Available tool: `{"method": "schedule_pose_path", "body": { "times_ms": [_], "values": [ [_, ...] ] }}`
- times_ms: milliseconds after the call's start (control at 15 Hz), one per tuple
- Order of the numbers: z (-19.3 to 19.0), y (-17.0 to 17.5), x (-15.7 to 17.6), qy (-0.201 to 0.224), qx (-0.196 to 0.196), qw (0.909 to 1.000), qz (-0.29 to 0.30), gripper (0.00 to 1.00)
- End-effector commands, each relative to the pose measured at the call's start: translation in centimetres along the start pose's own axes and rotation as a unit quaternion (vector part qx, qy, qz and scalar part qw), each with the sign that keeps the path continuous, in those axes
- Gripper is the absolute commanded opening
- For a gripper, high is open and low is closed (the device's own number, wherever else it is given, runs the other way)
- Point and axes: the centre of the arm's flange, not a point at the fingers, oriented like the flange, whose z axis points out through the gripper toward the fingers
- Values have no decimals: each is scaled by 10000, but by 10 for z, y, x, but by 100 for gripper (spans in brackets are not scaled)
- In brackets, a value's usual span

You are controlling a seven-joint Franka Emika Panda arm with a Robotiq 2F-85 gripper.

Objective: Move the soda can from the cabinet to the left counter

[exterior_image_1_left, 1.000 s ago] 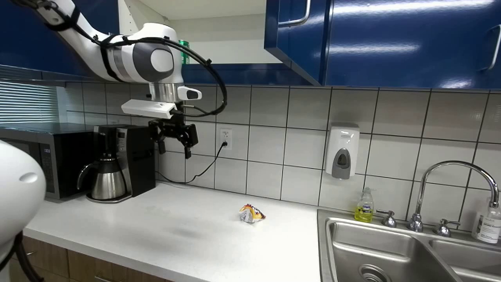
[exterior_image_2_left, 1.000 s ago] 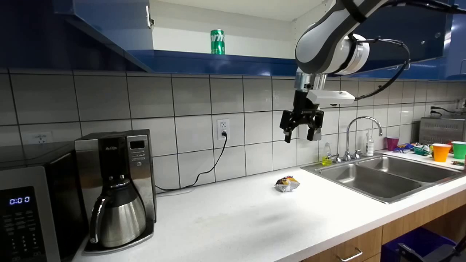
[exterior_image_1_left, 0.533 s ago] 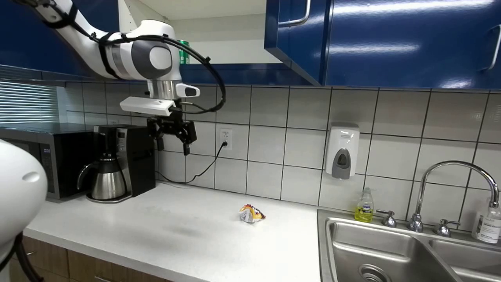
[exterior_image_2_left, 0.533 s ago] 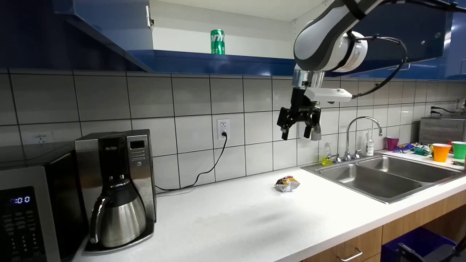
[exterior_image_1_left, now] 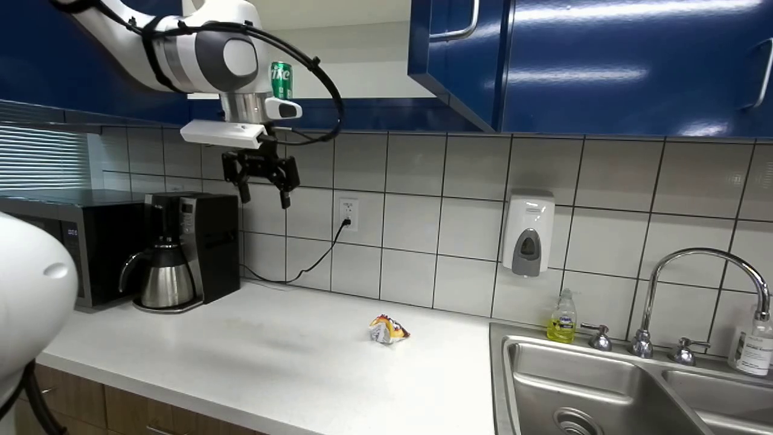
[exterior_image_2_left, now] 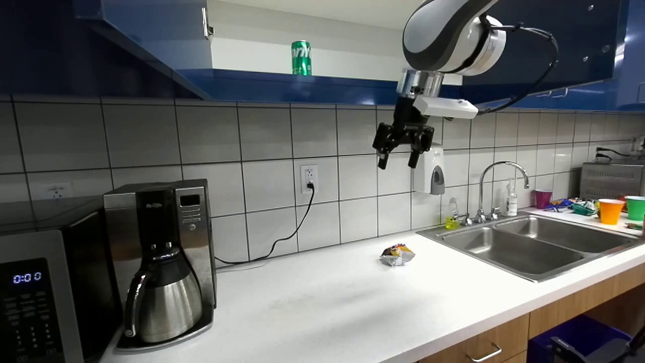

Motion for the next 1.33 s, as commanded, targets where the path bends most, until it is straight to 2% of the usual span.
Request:
{"method": "schedule_pose_path", "body": {
  "times_ms": [0, 1267],
  "values": [
    [-37, -11, 17, 122, 54, 9998, -131, 100],
    [-180, -55, 114, 981, 25, 9947, -301, 100]
  ]
}}
